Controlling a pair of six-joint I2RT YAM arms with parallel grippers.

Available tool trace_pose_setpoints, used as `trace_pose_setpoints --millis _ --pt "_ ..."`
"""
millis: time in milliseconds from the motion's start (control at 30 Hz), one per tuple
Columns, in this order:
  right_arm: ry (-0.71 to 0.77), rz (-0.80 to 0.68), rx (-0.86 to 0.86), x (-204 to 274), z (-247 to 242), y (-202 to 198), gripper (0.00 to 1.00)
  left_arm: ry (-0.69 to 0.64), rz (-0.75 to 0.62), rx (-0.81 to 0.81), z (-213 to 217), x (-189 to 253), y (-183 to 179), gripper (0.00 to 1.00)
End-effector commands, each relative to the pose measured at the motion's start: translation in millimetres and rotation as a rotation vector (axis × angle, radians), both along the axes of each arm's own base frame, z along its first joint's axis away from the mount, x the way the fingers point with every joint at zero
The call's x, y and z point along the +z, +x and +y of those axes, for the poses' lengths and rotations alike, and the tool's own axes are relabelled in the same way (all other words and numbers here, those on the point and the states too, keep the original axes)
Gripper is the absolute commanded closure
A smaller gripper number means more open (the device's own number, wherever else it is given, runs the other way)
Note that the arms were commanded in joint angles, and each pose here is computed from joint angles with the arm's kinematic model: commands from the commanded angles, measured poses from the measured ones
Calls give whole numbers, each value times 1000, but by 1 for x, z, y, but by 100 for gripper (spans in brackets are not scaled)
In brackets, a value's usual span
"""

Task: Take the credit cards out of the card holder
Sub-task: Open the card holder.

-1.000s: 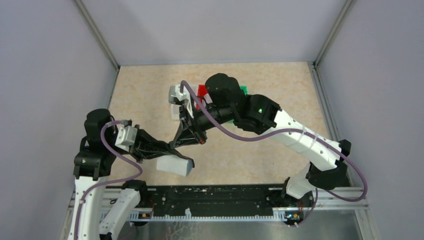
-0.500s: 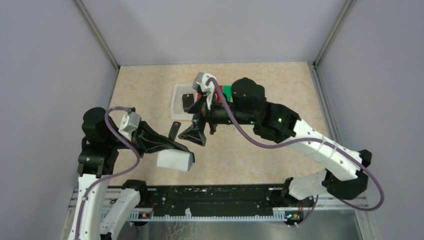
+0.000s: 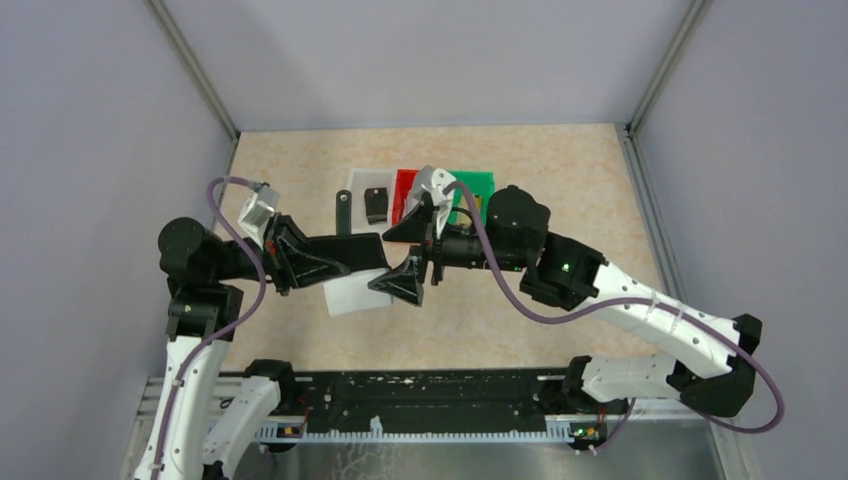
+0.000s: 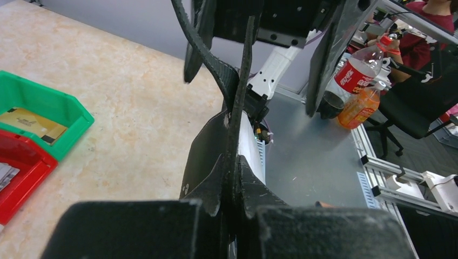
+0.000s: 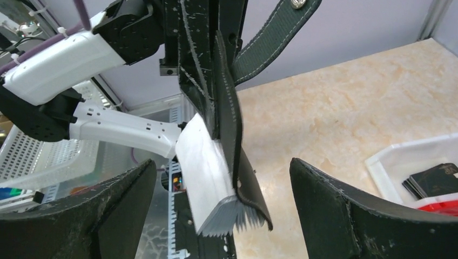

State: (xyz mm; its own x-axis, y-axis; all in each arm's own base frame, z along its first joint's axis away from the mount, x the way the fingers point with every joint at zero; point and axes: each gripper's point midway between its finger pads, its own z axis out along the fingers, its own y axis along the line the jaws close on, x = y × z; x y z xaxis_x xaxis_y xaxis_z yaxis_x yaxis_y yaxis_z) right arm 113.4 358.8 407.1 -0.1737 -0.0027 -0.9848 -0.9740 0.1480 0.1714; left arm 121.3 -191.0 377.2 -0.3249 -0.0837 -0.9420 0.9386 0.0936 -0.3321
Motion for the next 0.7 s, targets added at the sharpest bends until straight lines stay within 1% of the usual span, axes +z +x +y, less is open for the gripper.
trace_pose_setpoints --millis 0,100,167,200,300,333,367,400,433,467,500,533,567,600,667 --pt "59 -13 41 14 20 2 11 -14 -39 -42 0 19 -14 100" --pt "67 0 74 18 29 1 23 -3 -41 -81 1 18 -22 100" --pt "76 10 90 21 32 -1 37 3 -47 -100 1 18 -25 100" --pt "83 15 98 22 33 -2 46 6 -53 -110 1 18 -27 100" --pt "113 41 122 28 33 -7 82 15 -74 -129 2 16 -30 100" --pt "126 55 124 31 32 -7 91 18 -83 -130 2 16 -30 100" --pt "136 66 132 33 31 -9 97 21 -101 -130 2 15 -30 99" --pt "145 79 136 35 29 -9 100 24 -125 -126 2 15 -29 85" --pt "151 95 139 37 27 -10 100 30 -136 -125 3 12 -29 64" --pt "153 113 140 37 25 -10 100 37 -169 -132 3 10 -30 46" --pt "171 119 142 41 23 -9 100 44 -209 -143 3 8 -32 27" --pt "181 130 141 43 21 -9 100 50 -265 -155 4 6 -34 9" --pt "186 144 136 43 19 -8 100 54 -314 -167 5 5 -38 2" --pt "188 157 134 43 18 -8 100 57 -398 -171 5 6 -41 1" --pt "189 178 123 41 16 -6 100 56 -485 -187 6 5 -48 1"
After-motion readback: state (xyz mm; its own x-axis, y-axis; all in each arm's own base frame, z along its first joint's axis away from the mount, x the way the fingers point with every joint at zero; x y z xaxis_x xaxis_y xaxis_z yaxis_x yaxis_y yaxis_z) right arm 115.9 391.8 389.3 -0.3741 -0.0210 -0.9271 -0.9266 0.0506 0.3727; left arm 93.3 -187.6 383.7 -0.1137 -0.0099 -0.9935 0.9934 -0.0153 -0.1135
